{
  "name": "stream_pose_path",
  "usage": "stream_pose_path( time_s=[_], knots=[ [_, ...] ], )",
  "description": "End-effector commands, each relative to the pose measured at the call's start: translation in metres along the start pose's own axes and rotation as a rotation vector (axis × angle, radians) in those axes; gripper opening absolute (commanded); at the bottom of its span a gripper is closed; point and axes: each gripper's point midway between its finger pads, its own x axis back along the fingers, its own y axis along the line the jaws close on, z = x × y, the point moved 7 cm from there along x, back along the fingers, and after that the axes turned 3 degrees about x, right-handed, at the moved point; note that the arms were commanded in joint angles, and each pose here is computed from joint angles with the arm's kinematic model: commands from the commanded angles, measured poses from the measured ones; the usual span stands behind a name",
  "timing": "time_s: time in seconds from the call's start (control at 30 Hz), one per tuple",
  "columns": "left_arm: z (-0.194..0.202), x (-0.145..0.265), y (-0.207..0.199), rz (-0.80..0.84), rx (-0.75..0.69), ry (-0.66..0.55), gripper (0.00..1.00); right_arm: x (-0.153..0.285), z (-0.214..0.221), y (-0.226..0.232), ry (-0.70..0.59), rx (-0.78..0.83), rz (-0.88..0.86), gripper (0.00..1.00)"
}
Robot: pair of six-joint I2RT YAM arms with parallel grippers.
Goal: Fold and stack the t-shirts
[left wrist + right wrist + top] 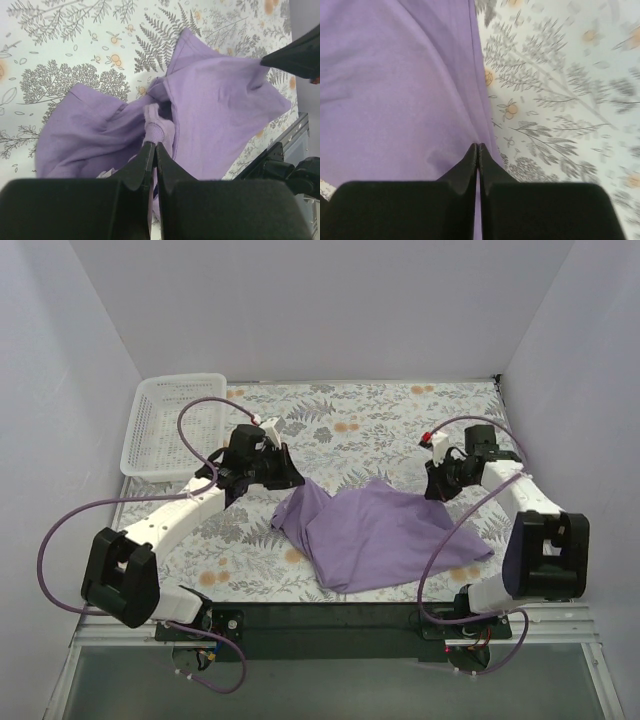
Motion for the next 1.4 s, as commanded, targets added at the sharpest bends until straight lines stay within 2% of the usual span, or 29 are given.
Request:
stream_pose_path(
  time_s=[0.0,0.1,0.17,0.23,0.27,0.3,0.33,0.37,0.4,0.53,0.6,0.67,0.7,0.73,0.77,0.8,0.83,0.87,0.93,0.97,1.0,1.07,1.13,1.17,1.23,1.27,1.3,1.33,1.37],
  knots=[
    [-0.046,0.038,-0.030,0.026,-0.059,-0.213,0.00,0.067,-0.060,0.013,-0.194,0.164,0.092,0.01],
    [-0.077,0.070,-0.049,0.026,-0.087,-0.371,0.00,0.137,-0.110,0.023,-0.335,0.293,0.248,0.01],
    [-0.096,0.084,-0.058,0.022,-0.096,-0.446,0.00,0.161,-0.129,0.024,-0.384,0.323,0.319,0.01],
    [-0.131,0.109,-0.077,0.027,-0.124,-0.578,0.00,0.182,-0.152,0.019,-0.423,0.337,0.381,0.01],
    [-0.144,0.112,-0.082,0.022,-0.131,-0.605,0.00,0.213,-0.177,0.023,-0.495,0.376,0.441,0.01],
    [-0.170,0.138,-0.106,0.064,-0.158,-0.695,0.00,0.223,-0.188,0.023,-0.524,0.367,0.463,0.01],
    [-0.183,0.140,-0.110,0.068,-0.165,-0.712,0.00,0.229,-0.198,0.019,-0.540,0.368,0.476,0.01],
    [-0.193,0.149,-0.121,0.089,-0.182,-0.746,0.00,0.258,-0.216,0.028,-0.614,0.405,0.521,0.01],
    [-0.210,0.177,-0.144,0.136,-0.219,-0.828,0.00,0.267,-0.222,0.031,-0.639,0.410,0.532,0.01],
    [-0.220,0.221,-0.165,0.159,-0.291,-0.940,0.00,0.300,-0.215,0.051,-0.689,0.468,0.627,0.01],
    [-0.212,0.231,-0.159,0.118,-0.291,-0.966,0.00,0.281,-0.191,0.042,-0.618,0.480,0.674,0.01],
    [-0.184,0.227,-0.138,0.072,-0.278,-0.930,0.00,0.281,-0.163,0.052,-0.610,0.510,0.756,0.01],
    [-0.171,0.218,-0.126,0.048,-0.269,-0.893,0.00,0.254,-0.138,0.039,-0.532,0.478,0.775,0.01],
    [-0.153,0.225,-0.119,0.044,-0.259,-0.880,0.00,0.251,-0.121,0.043,-0.503,0.505,0.815,0.01],
    [-0.128,0.192,-0.089,-0.007,-0.206,-0.772,0.00,0.240,-0.105,0.040,-0.456,0.495,0.823,0.01],
    [-0.111,0.182,-0.076,-0.022,-0.178,-0.722,0.00,0.230,-0.088,0.035,-0.398,0.472,0.849,0.01],
    [-0.090,0.182,-0.068,-0.015,-0.152,-0.685,0.00,0.197,-0.054,0.030,-0.305,0.452,0.811,0.01],
    [-0.058,0.152,-0.041,-0.042,-0.072,-0.566,0.00,0.184,-0.037,0.027,-0.251,0.463,0.807,0.01],
    [-0.016,0.136,-0.029,0.032,0.001,-0.414,0.00,0.158,0.000,0.025,-0.166,0.456,0.786,0.01],
    [0.002,0.127,-0.023,0.054,0.074,-0.340,0.00,0.127,0.032,0.023,-0.074,0.447,0.724,0.01],
    [0.036,0.110,-0.010,0.089,0.133,-0.190,0.00,0.118,0.047,0.022,-0.024,0.442,0.720,0.01],
    [0.066,0.099,-0.002,0.136,0.216,-0.047,0.00,0.090,0.082,0.024,0.075,0.433,0.659,0.01],
    [0.099,0.089,0.008,0.172,0.319,0.125,0.00,0.079,0.097,0.025,0.130,0.428,0.621,0.01],
    [0.107,0.088,0.011,0.178,0.341,0.163,0.00,0.075,0.103,0.026,0.149,0.419,0.600,0.03],
    [0.115,0.090,0.014,0.156,0.361,0.196,0.02,0.076,0.102,0.027,0.151,0.398,0.589,0.13],
    [0.114,0.093,0.014,0.138,0.356,0.187,0.07,0.076,0.100,0.028,0.144,0.391,0.583,0.26],
    [0.111,0.095,0.014,0.115,0.349,0.170,0.26,0.081,0.091,0.028,0.112,0.380,0.585,0.33],
    [0.102,0.102,0.011,0.073,0.325,0.120,0.34,0.082,0.088,0.028,0.104,0.369,0.574,0.39],
    [0.097,0.106,0.011,0.047,0.316,0.090,0.42,0.083,0.083,0.028,0.087,0.363,0.567,0.50]
  ],
)
